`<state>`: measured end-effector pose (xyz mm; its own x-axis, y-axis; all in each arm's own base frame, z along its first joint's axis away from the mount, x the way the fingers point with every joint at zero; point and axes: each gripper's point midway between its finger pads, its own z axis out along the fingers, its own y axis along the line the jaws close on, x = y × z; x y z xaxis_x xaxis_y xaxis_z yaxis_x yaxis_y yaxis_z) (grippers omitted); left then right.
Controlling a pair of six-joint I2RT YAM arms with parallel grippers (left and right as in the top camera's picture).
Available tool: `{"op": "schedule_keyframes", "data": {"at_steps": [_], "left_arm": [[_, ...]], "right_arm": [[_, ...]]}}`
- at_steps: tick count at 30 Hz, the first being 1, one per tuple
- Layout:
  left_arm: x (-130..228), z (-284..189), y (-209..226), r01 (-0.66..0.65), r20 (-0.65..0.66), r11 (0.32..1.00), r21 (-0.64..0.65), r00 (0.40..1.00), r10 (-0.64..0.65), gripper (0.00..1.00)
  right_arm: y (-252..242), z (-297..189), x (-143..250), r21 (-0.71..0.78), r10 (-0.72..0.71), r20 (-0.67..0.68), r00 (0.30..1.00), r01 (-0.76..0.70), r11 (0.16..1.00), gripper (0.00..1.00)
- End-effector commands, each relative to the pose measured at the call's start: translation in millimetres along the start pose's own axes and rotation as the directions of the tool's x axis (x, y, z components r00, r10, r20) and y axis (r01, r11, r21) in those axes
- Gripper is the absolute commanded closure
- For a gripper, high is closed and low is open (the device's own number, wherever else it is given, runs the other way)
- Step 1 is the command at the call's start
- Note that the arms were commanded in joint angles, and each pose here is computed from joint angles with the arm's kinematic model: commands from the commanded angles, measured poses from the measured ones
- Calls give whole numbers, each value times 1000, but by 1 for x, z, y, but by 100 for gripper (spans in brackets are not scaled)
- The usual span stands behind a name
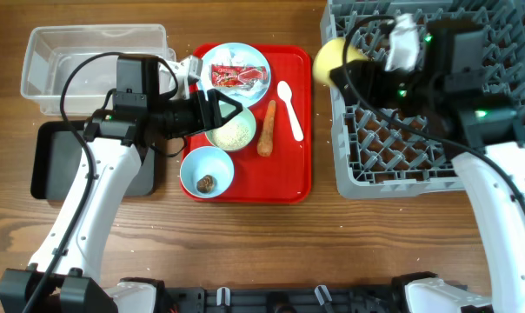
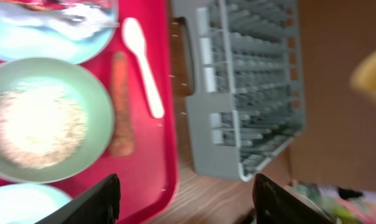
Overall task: Sort waste into correct bins and load items into the dishwasher rack
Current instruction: 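Carry the yellow cup with the right gripper into the grey rack, then grasp the green rice bowl with the left gripper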
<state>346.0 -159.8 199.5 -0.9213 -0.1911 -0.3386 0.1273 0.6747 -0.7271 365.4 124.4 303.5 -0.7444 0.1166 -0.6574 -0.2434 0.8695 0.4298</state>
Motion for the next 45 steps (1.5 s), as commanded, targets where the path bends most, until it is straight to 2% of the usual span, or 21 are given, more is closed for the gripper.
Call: {"op": "schedule_keyframes", "data": {"at_steps": [1, 4, 6, 11, 14, 21, 30, 33, 35, 37, 39, 43, 45], "left_arm": [[-6, -2, 19, -1, 37, 993, -122, 999, 5, 32], [-3, -3, 29, 18, 33, 985, -172, 999, -12, 32], [-3, -4, 32, 22, 35, 982, -190, 999, -15, 33], [-2, -6, 43, 34, 43, 968, -249, 999, -24, 34], [-1, -7, 47, 39, 43, 962, -271, 999, -29, 34], [0, -7, 47, 40, 41, 962, -272, 999, -30, 34], [0, -8, 49, 43, 41, 959, -280, 999, -33, 33], [1, -8, 49, 44, 39, 959, -281, 999, -35, 31], [1, -8, 49, 45, 39, 959, -281, 999, -35, 28], [1, -8, 49, 45, 39, 959, -281, 999, -35, 25], [1, -8, 49, 45, 39, 959, -281, 999, -35, 22], [1, -8, 49, 44, 39, 959, -280, 999, -35, 16], [1, -8, 49, 44, 39, 959, -280, 999, -35, 15]], "right_arm": [[-62, -26, -17, 393, -35, 65, 997, 6, 920, 53], [-90, -19, 18, 504, 26, -84, 996, 20, 864, 53], [-103, -11, 43, 528, 73, -204, 976, 47, 848, 54], [-135, 3, 94, 569, 241, -410, 879, 40, 822, 55], [-136, 5, 104, 547, 304, -437, 846, -19, 837, 55], [-156, -13, 135, 622, 457, -453, 765, -96, 777, 55], [-173, 7, 162, 642, 496, -484, 721, -92, 761, 53], [-179, 17, 163, 642, 497, -487, 718, -91, 761, 42], [-181, 20, 164, 644, 500, -492, 712, -89, 760, 24], [-181, 21, 165, 644, 501, -493, 712, -89, 760, 12], [-182, 23, 163, 642, 496, -487, 719, -92, 762, 8], [-180, 20, 153, 634, 482, -481, 733, -89, 768, 8], [-174, 15, 135, 627, 464, -463, 755, -91, 773, 8]]}}
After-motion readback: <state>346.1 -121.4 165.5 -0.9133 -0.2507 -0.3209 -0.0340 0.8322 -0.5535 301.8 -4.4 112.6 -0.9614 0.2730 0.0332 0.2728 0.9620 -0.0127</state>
